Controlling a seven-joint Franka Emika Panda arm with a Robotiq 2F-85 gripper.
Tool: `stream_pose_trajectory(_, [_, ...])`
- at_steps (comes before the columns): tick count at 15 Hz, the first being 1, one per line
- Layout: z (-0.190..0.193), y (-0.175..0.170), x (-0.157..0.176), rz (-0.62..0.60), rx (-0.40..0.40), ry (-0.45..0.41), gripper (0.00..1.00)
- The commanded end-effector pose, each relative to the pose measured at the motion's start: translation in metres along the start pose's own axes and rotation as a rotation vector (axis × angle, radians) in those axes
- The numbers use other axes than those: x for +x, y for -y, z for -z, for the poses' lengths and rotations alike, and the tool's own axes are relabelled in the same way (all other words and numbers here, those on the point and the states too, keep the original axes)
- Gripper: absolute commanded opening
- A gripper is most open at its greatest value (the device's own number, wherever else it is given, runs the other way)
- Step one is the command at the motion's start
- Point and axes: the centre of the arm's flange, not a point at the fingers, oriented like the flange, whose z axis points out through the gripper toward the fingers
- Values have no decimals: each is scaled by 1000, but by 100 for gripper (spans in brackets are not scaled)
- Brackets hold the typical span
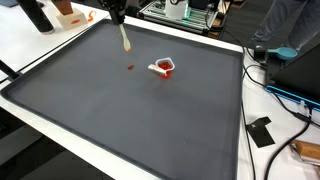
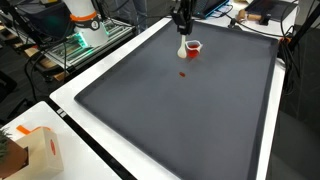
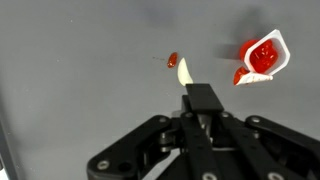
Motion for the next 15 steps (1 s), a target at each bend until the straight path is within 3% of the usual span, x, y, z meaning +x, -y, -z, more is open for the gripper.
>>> stream_pose_trajectory(1, [3,7,-8,-5,-13,-8,3])
stream_pose_trajectory(7, [28,53,-2,-20,-36,-31,3])
stream_pose_trajectory(15, [21,128,5,9,-380,-20,3])
